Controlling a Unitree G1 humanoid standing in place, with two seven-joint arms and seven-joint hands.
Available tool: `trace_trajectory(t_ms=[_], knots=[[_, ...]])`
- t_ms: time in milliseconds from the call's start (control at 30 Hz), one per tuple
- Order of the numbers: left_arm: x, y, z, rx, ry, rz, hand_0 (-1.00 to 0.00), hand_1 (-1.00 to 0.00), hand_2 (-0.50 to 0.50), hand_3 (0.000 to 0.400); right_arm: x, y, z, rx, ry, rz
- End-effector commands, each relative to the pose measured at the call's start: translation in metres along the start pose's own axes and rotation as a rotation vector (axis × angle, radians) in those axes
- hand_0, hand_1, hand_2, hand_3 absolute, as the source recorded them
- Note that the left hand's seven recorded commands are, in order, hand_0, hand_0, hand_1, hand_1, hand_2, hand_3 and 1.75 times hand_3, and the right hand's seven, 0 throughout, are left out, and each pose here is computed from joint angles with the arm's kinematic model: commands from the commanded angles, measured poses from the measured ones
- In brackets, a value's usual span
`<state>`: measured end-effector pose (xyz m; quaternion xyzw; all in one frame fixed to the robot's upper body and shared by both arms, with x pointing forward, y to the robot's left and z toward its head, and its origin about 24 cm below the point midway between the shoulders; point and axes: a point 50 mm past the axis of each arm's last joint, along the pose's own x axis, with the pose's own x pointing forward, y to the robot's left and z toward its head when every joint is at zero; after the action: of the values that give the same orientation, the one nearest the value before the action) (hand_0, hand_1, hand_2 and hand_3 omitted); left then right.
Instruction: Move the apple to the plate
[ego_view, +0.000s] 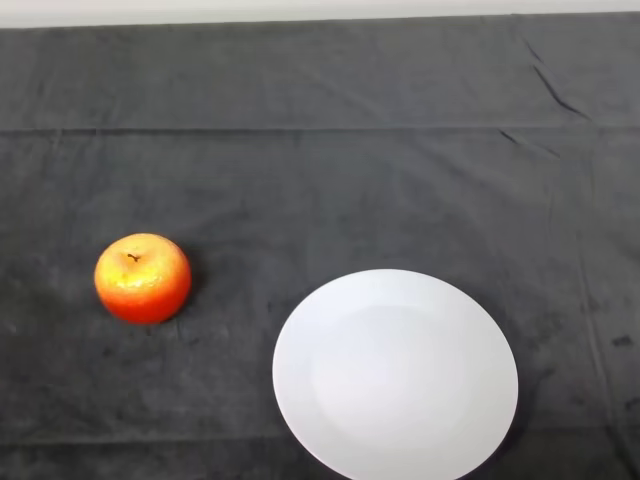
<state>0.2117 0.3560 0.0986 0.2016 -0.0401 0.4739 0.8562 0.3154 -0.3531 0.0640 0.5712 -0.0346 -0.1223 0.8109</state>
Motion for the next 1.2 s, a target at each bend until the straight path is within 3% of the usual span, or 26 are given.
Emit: trace_trajectory(t_ms=[33, 533, 1200], knots=[[-0.007, -0.001, 0.005, 0.063, -0.034, -0.044, 0.0, 0.0, 0.0, 0.0, -0.0017, -0.0002, 0.0071, 0.015, -0.032, 0.006], [-0.036, -0.051, 0.05, 0.149, -0.126, -0.334, 0.0, 0.0, 0.0, 0.0, -0.0017, -0.0002, 0.007, 0.013, -0.032, 0.006], [-0.048, -0.092, 0.062, 0.178, -0.166, -0.548, 0.0, 0.0, 0.0, 0.0, -0.0018, -0.0002, 0.0069, 0.012, -0.033, 0.005]])
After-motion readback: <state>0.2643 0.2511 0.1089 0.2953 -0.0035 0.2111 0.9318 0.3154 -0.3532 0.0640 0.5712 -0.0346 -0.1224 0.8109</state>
